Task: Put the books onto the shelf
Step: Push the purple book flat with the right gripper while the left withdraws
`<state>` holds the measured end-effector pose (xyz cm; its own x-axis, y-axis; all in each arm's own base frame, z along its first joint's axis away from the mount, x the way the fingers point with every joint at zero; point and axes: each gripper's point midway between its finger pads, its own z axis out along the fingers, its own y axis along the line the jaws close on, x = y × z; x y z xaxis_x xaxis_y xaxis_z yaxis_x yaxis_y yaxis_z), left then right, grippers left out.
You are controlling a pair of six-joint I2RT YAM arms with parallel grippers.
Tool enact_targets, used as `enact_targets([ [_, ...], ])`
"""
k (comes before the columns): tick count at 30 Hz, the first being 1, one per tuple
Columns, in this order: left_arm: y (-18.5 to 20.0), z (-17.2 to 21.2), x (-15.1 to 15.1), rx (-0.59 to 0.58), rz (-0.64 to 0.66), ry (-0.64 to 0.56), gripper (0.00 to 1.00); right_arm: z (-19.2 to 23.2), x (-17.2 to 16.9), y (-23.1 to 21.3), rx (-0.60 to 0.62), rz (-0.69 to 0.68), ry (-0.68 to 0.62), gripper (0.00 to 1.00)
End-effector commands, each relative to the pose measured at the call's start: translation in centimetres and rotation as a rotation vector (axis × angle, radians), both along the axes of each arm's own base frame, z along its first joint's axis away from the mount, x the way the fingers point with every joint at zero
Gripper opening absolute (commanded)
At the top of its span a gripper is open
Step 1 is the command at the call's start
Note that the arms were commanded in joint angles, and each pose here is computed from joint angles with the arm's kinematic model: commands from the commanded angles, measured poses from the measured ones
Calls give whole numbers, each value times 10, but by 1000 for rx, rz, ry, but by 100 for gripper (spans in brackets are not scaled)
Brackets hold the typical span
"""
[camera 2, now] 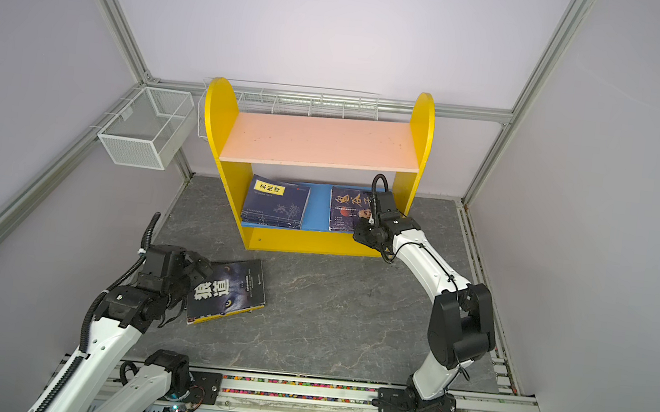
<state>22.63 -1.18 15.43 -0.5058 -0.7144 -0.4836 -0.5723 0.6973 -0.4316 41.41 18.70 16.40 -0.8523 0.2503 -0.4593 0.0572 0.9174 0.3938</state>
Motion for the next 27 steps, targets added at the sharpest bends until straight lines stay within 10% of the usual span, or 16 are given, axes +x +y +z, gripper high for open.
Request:
enact_targets([
  [1,-13,-25,-16,-59,-69,107,100,5,8,3,3,-10,-18,20],
  [18,-14,-52,-28,-59,-81,177,100,25,6,-51,-170,-166,-126,22],
  [27,2,-54,-35,-3,-3,201,100,53,-30,-19,-71,-13,-256,30],
])
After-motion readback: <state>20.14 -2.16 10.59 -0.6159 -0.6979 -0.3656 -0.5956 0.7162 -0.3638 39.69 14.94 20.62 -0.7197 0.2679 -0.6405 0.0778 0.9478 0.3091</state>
